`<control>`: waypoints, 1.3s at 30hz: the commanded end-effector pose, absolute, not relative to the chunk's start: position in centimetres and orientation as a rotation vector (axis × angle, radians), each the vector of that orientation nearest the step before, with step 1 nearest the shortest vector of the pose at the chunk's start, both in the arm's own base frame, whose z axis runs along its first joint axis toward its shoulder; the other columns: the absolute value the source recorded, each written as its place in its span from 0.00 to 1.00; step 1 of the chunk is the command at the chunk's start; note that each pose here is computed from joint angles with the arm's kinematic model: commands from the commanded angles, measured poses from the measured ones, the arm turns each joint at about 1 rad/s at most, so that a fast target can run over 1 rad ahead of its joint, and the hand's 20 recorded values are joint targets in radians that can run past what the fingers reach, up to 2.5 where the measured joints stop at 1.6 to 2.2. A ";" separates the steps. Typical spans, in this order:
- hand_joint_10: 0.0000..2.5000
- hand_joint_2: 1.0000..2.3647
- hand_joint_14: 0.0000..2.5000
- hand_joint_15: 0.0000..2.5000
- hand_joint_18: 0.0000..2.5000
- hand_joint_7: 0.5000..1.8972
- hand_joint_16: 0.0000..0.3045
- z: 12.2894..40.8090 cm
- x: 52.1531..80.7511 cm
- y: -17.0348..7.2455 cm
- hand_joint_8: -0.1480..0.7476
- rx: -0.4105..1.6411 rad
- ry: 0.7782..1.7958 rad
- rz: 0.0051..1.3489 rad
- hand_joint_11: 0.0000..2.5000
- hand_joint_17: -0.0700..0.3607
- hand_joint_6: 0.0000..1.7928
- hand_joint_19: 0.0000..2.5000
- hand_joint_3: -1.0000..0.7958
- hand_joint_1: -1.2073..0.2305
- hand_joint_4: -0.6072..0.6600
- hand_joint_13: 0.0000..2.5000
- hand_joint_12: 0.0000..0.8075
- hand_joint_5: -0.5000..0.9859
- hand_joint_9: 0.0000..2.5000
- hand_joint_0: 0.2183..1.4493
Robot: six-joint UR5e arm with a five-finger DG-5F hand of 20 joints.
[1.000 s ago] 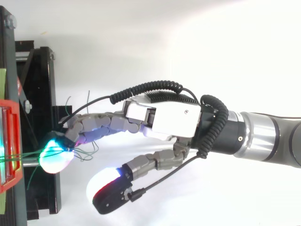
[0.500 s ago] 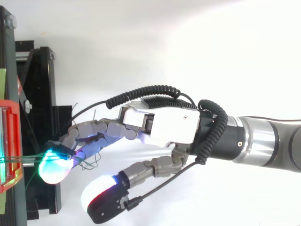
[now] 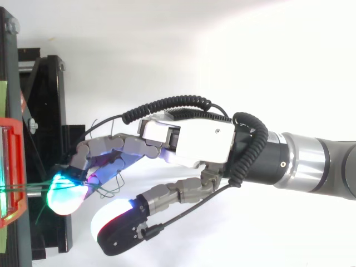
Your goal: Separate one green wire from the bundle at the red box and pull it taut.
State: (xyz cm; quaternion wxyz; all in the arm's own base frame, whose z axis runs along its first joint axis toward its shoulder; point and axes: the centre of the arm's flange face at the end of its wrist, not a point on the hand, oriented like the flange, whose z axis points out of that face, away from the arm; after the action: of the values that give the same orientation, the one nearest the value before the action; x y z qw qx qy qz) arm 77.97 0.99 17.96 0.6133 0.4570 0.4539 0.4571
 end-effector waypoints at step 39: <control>0.00 0.00 0.00 0.07 0.20 0.46 0.13 17.0 77.2 -0.7 0.47 1.116 1.104 1.003 0.08 0.37 0.28 0.15 0.32 0.48 0.68 0.23 0.39 0.25 0.29 0.32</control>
State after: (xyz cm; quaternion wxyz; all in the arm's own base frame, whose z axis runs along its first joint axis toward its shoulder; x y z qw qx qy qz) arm 77.21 -0.54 16.99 0.5976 0.4796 0.4774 0.4301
